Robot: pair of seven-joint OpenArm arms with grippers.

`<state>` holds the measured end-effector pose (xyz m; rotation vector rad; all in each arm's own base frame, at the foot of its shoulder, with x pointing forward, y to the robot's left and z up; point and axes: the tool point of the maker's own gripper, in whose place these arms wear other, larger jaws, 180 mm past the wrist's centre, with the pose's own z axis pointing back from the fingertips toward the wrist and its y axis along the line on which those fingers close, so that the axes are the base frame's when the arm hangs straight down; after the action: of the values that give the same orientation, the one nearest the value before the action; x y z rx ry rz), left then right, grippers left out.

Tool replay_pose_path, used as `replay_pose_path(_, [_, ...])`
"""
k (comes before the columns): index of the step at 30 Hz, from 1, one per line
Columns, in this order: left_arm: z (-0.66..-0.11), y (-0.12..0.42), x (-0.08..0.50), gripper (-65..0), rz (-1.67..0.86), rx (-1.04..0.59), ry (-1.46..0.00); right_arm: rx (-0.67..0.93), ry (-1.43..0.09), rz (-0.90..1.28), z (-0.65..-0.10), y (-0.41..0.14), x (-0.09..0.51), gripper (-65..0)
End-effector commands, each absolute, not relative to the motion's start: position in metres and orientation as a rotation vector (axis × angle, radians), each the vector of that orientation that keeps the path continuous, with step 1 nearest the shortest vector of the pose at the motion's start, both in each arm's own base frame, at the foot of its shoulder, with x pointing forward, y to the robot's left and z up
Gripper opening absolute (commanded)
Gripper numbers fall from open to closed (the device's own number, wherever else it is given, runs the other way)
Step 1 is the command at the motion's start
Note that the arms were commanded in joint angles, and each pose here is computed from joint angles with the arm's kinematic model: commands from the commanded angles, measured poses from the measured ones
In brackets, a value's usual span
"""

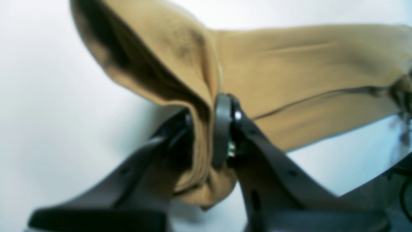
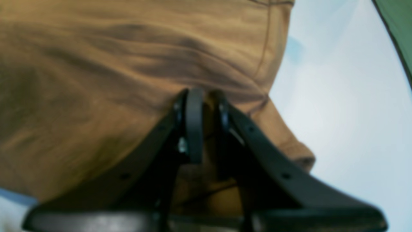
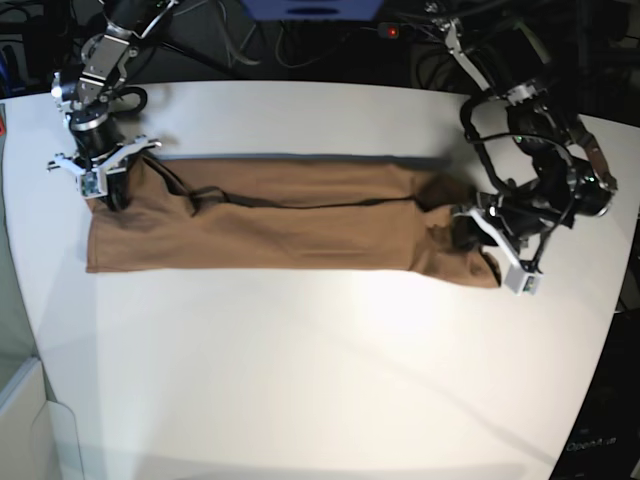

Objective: Fold the T-shirt properly
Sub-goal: 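Lift the strip end with the left gripper and fold it toward the right gripper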

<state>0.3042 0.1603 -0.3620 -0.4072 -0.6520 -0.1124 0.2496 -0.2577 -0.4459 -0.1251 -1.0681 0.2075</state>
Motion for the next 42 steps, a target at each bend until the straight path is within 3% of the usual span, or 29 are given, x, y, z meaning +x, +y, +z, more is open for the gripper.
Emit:
replay_pose_path(1, [-0.345, 0.150, 0.314, -62.4, -0.153, -0.418, -0.709, -0.136, -0.902, 0.249, -0.473, -0.259, 0.229, -59.5])
replay_pose_path(8, [-0.331, 0.076, 0.318, -62.4, -0.342, -0.502, -0.712, -0.137, -0.903, 0.250, -0.472, -0.259, 0.229, -59.5])
replay_pose_path(21, [-0.319, -0.011, 0.308, -62.5, -0.570, -0.635, -0.751, -0.139, -0.905, 0.251, -0.472, -0.259, 0.230, -59.5])
replay_pose_path(42, [-0.334, -0.028, 0.296, -62.6, -0.551, -0.694, -0.705, -0.141, -0.907, 0.253, -0.471, -0.260, 0.230, -59.5])
